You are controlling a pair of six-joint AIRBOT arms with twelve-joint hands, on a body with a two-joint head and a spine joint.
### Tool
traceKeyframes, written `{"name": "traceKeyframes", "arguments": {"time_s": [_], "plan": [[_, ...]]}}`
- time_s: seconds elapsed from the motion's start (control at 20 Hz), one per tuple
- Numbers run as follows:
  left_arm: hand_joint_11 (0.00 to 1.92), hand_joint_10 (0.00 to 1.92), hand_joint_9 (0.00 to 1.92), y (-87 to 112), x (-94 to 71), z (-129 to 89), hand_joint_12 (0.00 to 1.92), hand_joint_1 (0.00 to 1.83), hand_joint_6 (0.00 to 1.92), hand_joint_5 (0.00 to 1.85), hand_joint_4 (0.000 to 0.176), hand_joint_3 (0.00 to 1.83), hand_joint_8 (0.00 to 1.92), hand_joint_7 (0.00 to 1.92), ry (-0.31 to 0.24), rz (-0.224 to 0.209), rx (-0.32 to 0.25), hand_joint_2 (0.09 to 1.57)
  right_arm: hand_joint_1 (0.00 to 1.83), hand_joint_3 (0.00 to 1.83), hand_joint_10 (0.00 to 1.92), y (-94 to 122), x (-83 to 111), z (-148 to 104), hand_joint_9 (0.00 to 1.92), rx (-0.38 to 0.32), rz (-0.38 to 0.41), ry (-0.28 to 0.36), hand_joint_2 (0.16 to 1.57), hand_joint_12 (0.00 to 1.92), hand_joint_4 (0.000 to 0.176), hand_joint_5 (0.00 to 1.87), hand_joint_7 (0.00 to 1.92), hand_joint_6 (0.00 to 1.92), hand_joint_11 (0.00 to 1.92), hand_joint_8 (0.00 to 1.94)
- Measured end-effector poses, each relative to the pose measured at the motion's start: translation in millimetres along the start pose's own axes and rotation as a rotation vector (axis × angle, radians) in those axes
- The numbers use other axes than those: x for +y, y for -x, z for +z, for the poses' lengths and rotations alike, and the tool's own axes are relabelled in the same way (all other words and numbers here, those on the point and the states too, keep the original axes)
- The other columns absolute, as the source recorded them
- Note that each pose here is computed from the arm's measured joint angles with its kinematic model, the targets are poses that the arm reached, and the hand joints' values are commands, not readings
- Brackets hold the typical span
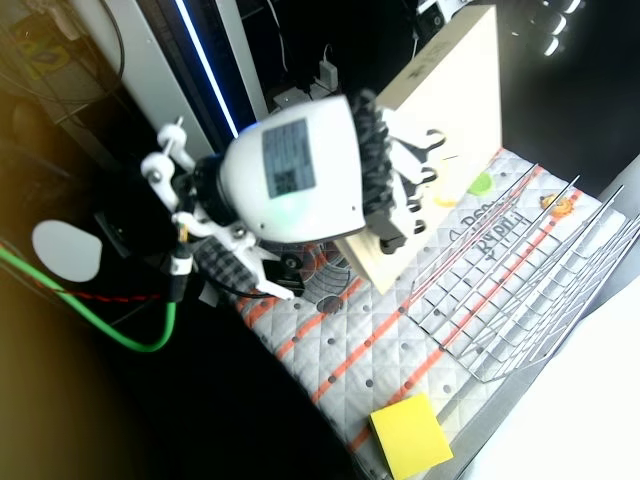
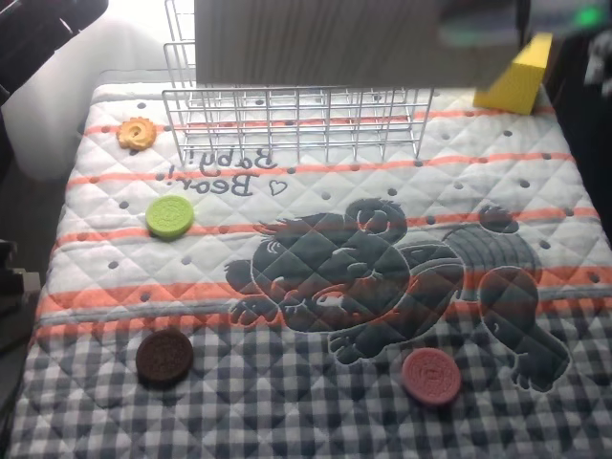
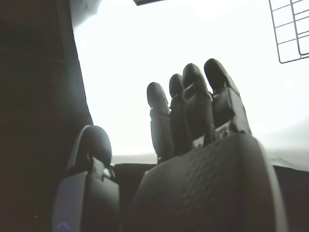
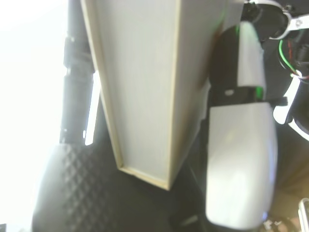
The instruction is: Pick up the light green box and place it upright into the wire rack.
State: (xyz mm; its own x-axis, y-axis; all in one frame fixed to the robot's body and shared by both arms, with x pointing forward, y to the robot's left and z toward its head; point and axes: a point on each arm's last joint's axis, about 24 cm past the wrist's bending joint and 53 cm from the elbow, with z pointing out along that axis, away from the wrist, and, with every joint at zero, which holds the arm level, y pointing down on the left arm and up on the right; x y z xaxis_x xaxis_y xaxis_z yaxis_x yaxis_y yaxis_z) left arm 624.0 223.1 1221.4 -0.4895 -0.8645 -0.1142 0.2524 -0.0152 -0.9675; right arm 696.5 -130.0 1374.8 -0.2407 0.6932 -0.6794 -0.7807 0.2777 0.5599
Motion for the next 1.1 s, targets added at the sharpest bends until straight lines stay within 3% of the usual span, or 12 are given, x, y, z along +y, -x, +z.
{"name": "traceKeyframes", "arguments": {"time_s": [0.05, 0.2, 0.35, 0.4, 0.5, 0.55, 0.7, 0.8, 0.9, 0.95, 1.1], "plan": [[0.00, 0.00, 0.33, -0.1, -0.1, 0.0, 0.58, 0.50, 0.00, 0.52, 0.047, 0.00, 0.00, 0.35, 0.000, 0.000, 0.000, 1.11, 1.28, 0.00, 0.00, 2.2, -3.6, 3.6, 1.54, -0.005, -0.004, -0.012, 1.06, 0.47, 0.000, 0.94, 1.31, 0.94, 1.41, 0.51], [0.00, 0.00, 0.31, -1.2, -0.1, 0.1, 0.53, 0.52, 0.00, 0.46, 0.101, 0.00, 0.00, 0.32, 0.000, 0.002, 0.005, 1.11, 1.29, 0.00, 0.00, -16.6, -19.2, 14.3, 1.55, 0.046, -0.022, -0.063, 1.05, 0.44, 0.000, 0.95, 1.34, 0.93, 1.43, 0.45], [0.00, 0.00, 0.32, -0.6, -0.6, 0.7, 0.53, 0.51, 0.01, 0.47, 0.098, 0.00, 0.00, 0.34, -0.002, 0.003, 0.004, 1.12, 1.28, 0.00, 0.00, -19.9, -26.4, 24.7, 1.54, 0.050, -0.024, -0.086, 1.07, 0.31, 0.000, 0.91, 1.28, 0.97, 1.45, 0.59], [0.00, 0.00, 0.32, -0.7, -0.2, 0.7, 0.53, 0.51, 0.01, 0.48, 0.089, 0.00, 0.00, 0.34, -0.001, 0.002, 0.004, 1.12, 1.28, 0.00, 0.00, -20.9, -28.9, 28.5, 1.54, 0.049, -0.021, -0.091, 1.07, 0.30, 0.000, 0.91, 1.27, 0.97, 1.46, 0.60], [0.00, 0.00, 0.31, -2.6, -0.5, 2.1, 0.54, 0.53, 0.00, 0.47, 0.096, 0.00, 0.00, 0.33, -0.001, 0.002, 0.010, 1.11, 1.29, 0.00, 0.00, -23.7, -33.2, 32.1, 1.57, 0.052, -0.018, -0.102, 1.05, 0.26, 0.000, 0.97, 1.33, 0.88, 1.52, 0.50], [0.00, 0.00, 0.32, -3.7, -0.6, 2.7, 0.55, 0.54, 0.01, 0.49, 0.083, 0.00, 0.00, 0.34, -0.005, 0.002, 0.014, 1.11, 1.29, 0.00, 0.00, -24.8, -34.9, 34.3, 1.56, 0.053, -0.017, -0.107, 1.05, 0.26, 0.000, 0.98, 1.33, 0.87, 1.52, 0.49], [0.00, 0.00, 0.32, -4.3, 1.3, 3.1, 0.55, 0.49, 0.00, 0.50, 0.079, 0.00, 0.00, 0.35, 0.001, 0.002, 0.016, 1.12, 1.28, 0.00, 0.00, -24.7, -38.9, 37.2, 1.53, 0.050, -0.014, -0.119, 1.05, 0.21, 0.000, 0.97, 1.30, 0.90, 1.51, 0.55], [0.00, 0.00, 0.33, -4.8, 2.7, 3.6, 0.57, 0.52, 0.01, 0.52, 0.057, 0.00, 0.00, 0.36, 0.001, 0.000, 0.016, 1.11, 1.29, 0.00, 0.00, -26.1, -40.7, 38.8, 1.52, 0.052, -0.012, -0.123, 1.06, 0.20, 0.000, 0.96, 1.29, 0.89, 1.49, 0.57], [0.00, 0.00, 0.33, -5.1, 4.4, 3.6, 0.56, 0.49, 0.00, 0.52, 0.068, 0.00, 0.00, 0.35, 0.008, 0.000, 0.018, 1.12, 1.28, 0.00, 0.00, -27.4, -39.9, 39.6, 1.51, 0.054, -0.013, -0.121, 1.06, 0.20, 0.000, 0.96, 1.29, 0.90, 1.49, 0.56], [0.00, 0.00, 0.33, -5.2, 4.2, 3.6, 0.56, 0.50, 0.00, 0.48, 0.085, 0.00, 0.00, 0.35, 0.007, 0.000, 0.018, 1.12, 1.28, 0.00, 0.00, -29.5, -37.7, 39.2, 1.51, 0.059, -0.013, -0.118, 1.06, 0.20, 0.000, 0.96, 1.29, 0.93, 1.49, 0.54], [0.00, 0.00, 0.31, -5.4, 3.1, 3.9, 0.53, 0.52, 0.00, 0.46, 0.094, 0.00, 0.00, 0.33, 0.003, 0.000, 0.018, 1.12, 1.28, 0.00, 0.01, -38.2, -25.5, 37.2, 1.54, 0.083, -0.020, -0.093, 1.07, 0.20, 0.000, 0.93, 1.27, 0.96, 1.51, 0.58]]}}
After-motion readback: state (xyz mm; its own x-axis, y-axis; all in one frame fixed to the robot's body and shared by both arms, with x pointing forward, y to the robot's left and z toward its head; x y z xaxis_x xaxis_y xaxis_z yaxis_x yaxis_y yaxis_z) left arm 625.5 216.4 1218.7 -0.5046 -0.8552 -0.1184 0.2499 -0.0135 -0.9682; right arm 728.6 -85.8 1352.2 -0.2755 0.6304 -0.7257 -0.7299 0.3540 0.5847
